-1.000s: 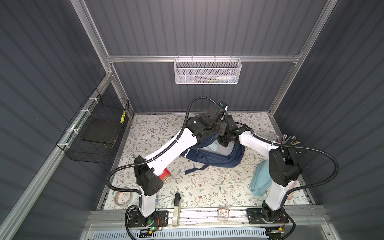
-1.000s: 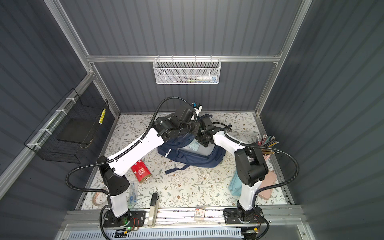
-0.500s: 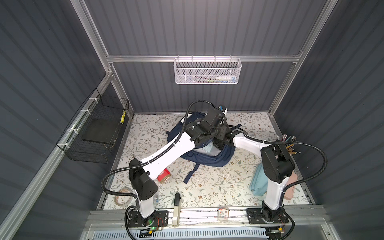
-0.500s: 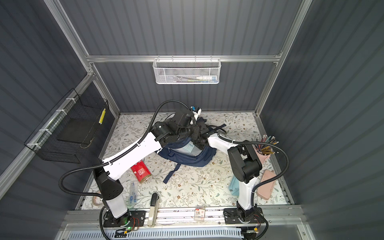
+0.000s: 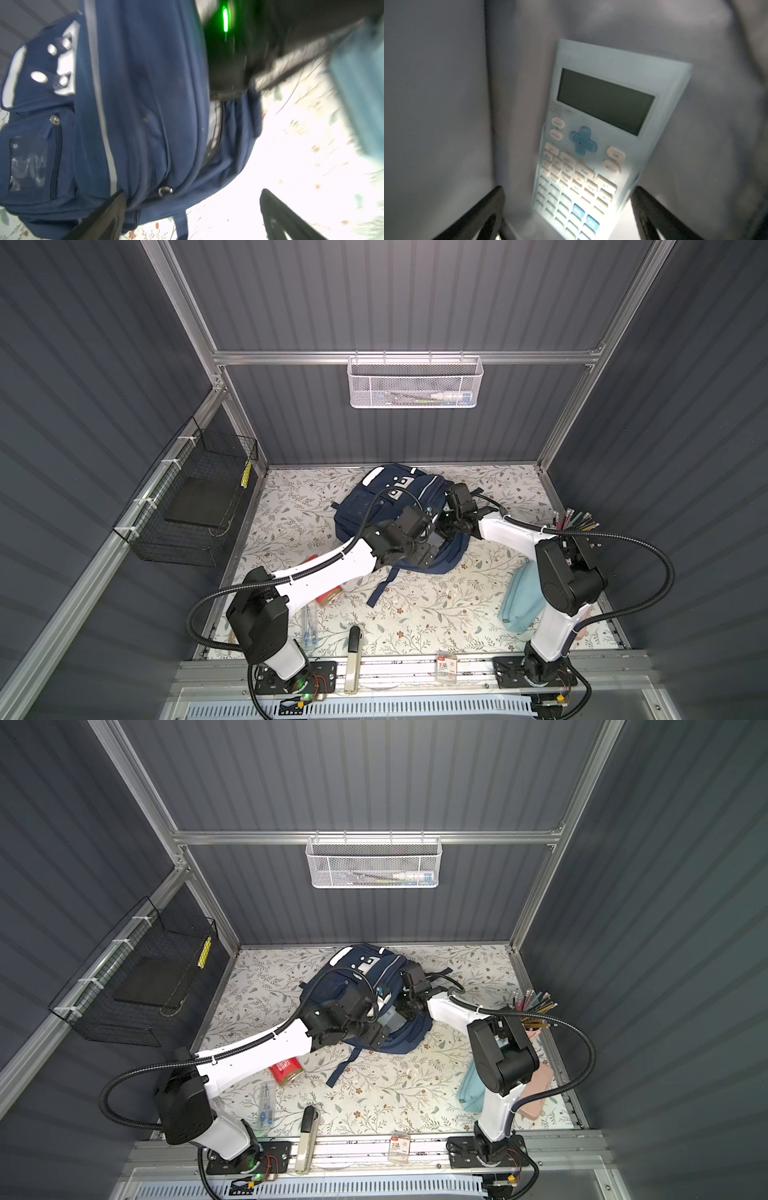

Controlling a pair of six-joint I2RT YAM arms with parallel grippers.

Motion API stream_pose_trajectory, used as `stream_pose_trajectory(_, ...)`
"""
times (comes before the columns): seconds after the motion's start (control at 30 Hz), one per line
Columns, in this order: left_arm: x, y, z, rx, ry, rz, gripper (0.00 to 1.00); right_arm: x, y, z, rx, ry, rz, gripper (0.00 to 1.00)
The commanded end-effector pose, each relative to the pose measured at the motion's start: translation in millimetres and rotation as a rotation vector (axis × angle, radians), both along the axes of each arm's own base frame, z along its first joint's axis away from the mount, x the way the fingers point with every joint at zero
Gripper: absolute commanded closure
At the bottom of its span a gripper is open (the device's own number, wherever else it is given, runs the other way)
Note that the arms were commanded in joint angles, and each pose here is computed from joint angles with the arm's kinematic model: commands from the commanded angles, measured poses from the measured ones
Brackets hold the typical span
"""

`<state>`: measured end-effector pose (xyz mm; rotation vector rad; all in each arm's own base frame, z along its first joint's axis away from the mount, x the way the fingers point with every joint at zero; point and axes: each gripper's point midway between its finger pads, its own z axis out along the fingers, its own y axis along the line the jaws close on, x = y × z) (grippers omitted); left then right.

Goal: Pack the student bag

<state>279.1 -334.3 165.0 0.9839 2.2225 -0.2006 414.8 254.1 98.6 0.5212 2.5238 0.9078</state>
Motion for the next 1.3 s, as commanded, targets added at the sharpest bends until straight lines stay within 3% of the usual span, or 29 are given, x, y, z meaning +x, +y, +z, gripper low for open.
stream_pose_trajectory(0.0, 22, -6, 9, 0.036, -0.171, 0.01, 0.0, 11, 14, 20, 0.087, -0.073, 0.032, 0.07)
stream_pose_trajectory(0.07, 36, -5, 2, 0.107, -0.194, 0.056, 0.0, 10, 15, 16, 0.099, -0.07, 0.026, 0.08)
stream_pose_trajectory(0.13, 51, 0, 12, 0.134, -0.232, 0.146, 0.12, 8, 15, 13, 0.105, -0.065, 0.026, 0.09)
stream_pose_trajectory(0.17, 55, -1, 18, 0.122, -0.254, 0.167, 0.25, 7, 15, 13, 0.104, -0.066, 0.03, 0.09)
stream_pose_trajectory(0.2, 58, -2, 25, 0.095, -0.272, 0.184, 0.55, 6, 14, 12, 0.099, -0.063, 0.03, 0.09)
stream_pose_trajectory(0.23, 60, -2, 35, 0.073, -0.285, 0.205, 1.0, 5, 13, 10, 0.093, -0.062, 0.027, 0.1)
stream_pose_trajectory(0.37, 62, -11, 72, -0.003, -0.293, 0.212, 1.0, 4, 10, 4, 0.095, -0.064, 0.012, 0.15)
stream_pose_trajectory(0.63, 54, -35, 143, -0.169, -0.306, 0.111, 1.0, 11, 17, -1, 0.081, -0.1, 0.01, 0.36)
stream_pose_trajectory(0.83, 49, -47, 136, -0.18, -0.28, 0.043, 1.0, 24, 45, 14, 0.049, -0.152, 0.093, 0.47)
stream_pose_trajectory(1.07, 54, -33, 145, -0.233, -0.262, 0.08, 1.0, 35, 54, 5, 0.009, -0.125, 0.075, 0.48)
stream_pose_trajectory(1.27, 65, -17, 166, -0.459, -0.158, 0.085, 1.0, 50, 78, 12, 0.078, -0.179, 0.035, 0.51)
